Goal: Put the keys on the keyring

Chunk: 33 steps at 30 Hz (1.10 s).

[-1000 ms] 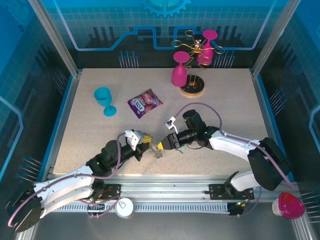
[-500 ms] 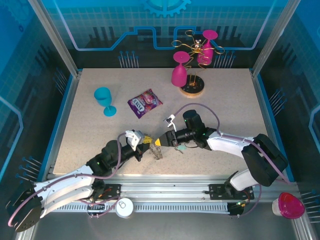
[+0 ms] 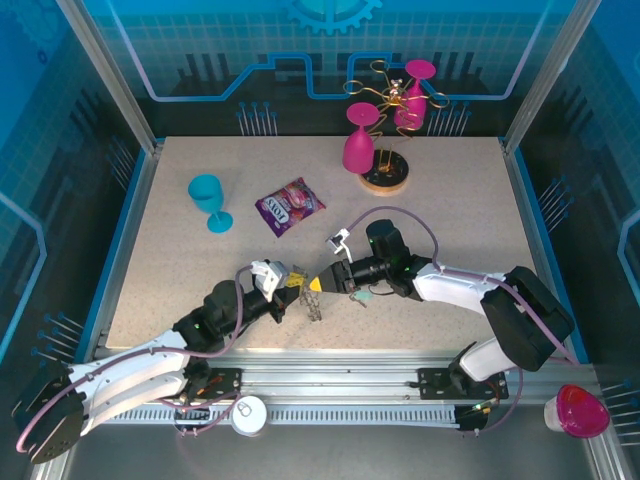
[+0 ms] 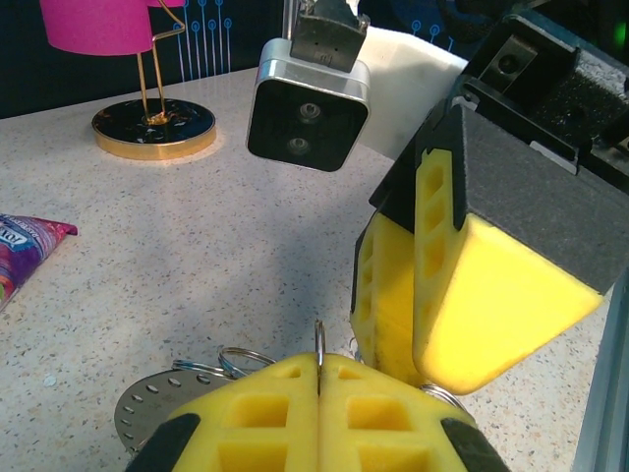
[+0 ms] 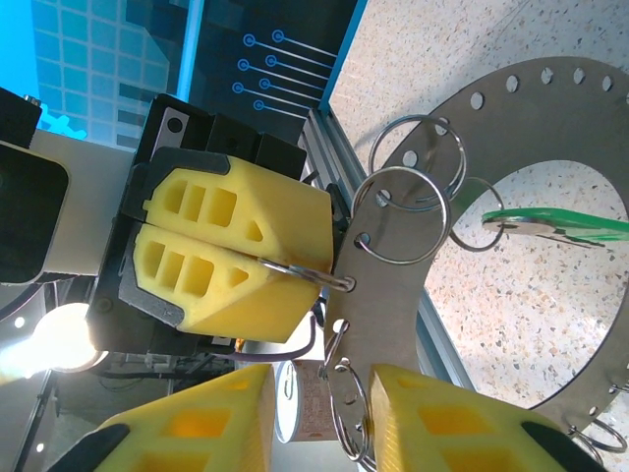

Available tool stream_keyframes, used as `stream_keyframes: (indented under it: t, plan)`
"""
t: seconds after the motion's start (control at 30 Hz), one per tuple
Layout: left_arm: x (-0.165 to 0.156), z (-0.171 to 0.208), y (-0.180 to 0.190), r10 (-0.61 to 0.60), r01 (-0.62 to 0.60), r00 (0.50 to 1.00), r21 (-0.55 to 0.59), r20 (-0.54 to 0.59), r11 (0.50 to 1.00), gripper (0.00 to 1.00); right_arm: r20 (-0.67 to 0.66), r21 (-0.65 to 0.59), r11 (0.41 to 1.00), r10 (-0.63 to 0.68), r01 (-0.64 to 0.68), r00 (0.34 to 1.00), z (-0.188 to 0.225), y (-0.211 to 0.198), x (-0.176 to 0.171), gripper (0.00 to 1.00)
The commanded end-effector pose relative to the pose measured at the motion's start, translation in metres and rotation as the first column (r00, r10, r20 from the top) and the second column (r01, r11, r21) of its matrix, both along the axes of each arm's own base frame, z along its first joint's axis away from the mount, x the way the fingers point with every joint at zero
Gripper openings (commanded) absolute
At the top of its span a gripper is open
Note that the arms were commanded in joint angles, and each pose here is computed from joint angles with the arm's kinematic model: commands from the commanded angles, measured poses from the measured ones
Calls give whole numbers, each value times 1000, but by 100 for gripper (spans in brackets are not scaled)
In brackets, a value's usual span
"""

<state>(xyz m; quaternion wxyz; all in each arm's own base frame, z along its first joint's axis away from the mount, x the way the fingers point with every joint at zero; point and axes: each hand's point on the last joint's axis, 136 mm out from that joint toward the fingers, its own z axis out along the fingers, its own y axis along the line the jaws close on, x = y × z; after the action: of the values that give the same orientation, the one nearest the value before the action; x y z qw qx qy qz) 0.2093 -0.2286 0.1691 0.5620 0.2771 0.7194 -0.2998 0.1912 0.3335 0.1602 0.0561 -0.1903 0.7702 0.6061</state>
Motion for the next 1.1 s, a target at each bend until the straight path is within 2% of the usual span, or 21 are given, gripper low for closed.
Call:
stream_keyframes:
  t: [0.0,0.43,0.6,0.77,1.07]
  plan:
    - [3,20,-2,8,-5,999,-51,50,999,0,-18,-6,999,39,-39,999,-7,0,-8,30]
    - [4,20,-2,9,-6,999,-49,52,999,0,-34,-8,998,66,-66,997,-11,4,-13,23]
    - [4,20,-1,13,-10,999,-48,52,999,0,-35,-8,997,72,-73,997,-11,3,-15,16]
    - [4,20,-1,14,-12,999,-48,51,999,0,-32,-10,997,73,-73,997,-12,3,-15,5]
    - [3,19,0,16,-14,999,-47,50,999,0,-23,-25,997,71,-72,997,-13,0,-15,0]
